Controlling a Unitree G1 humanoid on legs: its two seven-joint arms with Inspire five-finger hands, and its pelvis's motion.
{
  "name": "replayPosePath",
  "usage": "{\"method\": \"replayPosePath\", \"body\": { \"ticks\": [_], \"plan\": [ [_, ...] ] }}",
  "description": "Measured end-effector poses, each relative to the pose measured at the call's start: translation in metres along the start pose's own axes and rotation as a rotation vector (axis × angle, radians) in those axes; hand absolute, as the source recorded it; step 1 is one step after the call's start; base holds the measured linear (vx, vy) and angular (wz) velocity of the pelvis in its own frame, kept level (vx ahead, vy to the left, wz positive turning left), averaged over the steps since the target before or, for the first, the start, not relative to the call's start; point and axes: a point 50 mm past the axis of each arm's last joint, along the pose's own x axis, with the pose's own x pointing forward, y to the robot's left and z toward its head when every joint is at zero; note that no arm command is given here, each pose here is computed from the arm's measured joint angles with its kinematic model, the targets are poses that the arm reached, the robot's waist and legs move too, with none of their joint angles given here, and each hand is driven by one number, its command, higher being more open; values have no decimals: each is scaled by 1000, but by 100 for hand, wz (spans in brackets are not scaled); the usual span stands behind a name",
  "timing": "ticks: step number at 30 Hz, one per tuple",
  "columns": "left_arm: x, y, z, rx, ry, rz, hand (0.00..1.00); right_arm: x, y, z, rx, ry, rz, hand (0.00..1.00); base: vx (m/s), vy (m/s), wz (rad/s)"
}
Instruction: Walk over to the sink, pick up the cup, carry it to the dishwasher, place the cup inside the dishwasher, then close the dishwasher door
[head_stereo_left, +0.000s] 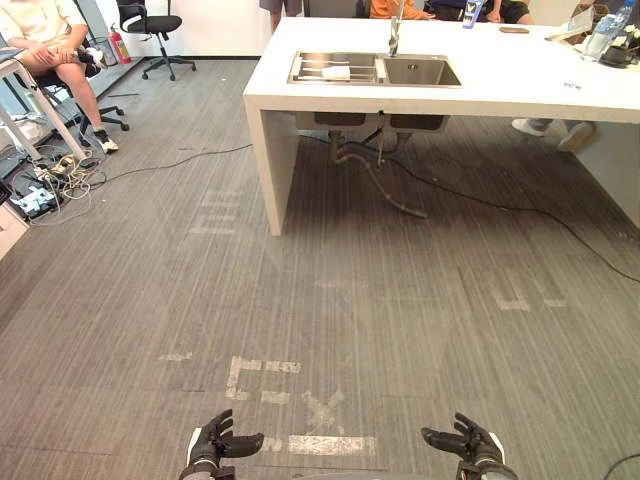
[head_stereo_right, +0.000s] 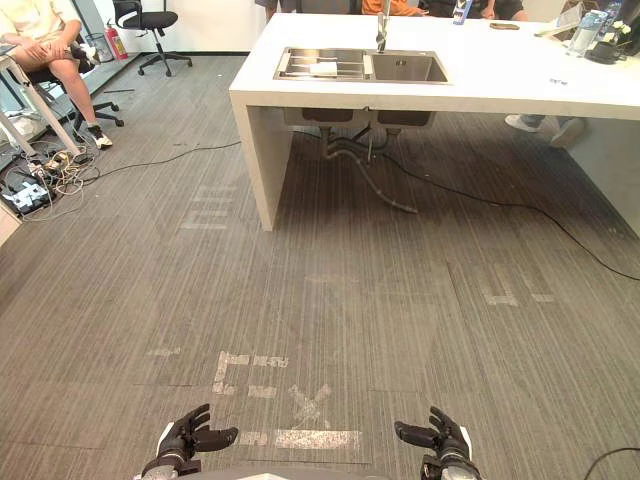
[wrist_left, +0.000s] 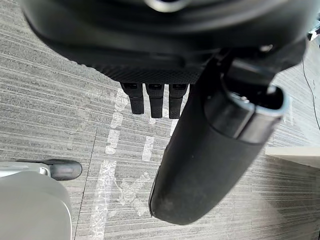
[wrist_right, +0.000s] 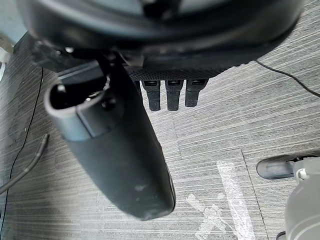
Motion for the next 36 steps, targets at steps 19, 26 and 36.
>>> {"method": "replayPosePath", "body": {
  "ticks": [19, 26, 36],
  "plan": [
    [-1, 7, -3, -12, 7, 19, 90, 4, -15, 16, 12, -37, -27, 90, 0, 0, 0],
    [-1, 8, -3, -31, 8, 29, 90, 8, -12, 31, 12, -76, -19, 90, 18, -6, -12],
    [3, 7, 24, -55, -95, 28, 90, 9, -9, 37, 35, -87, -29, 90, 146, 6, -9]
  ]
}}
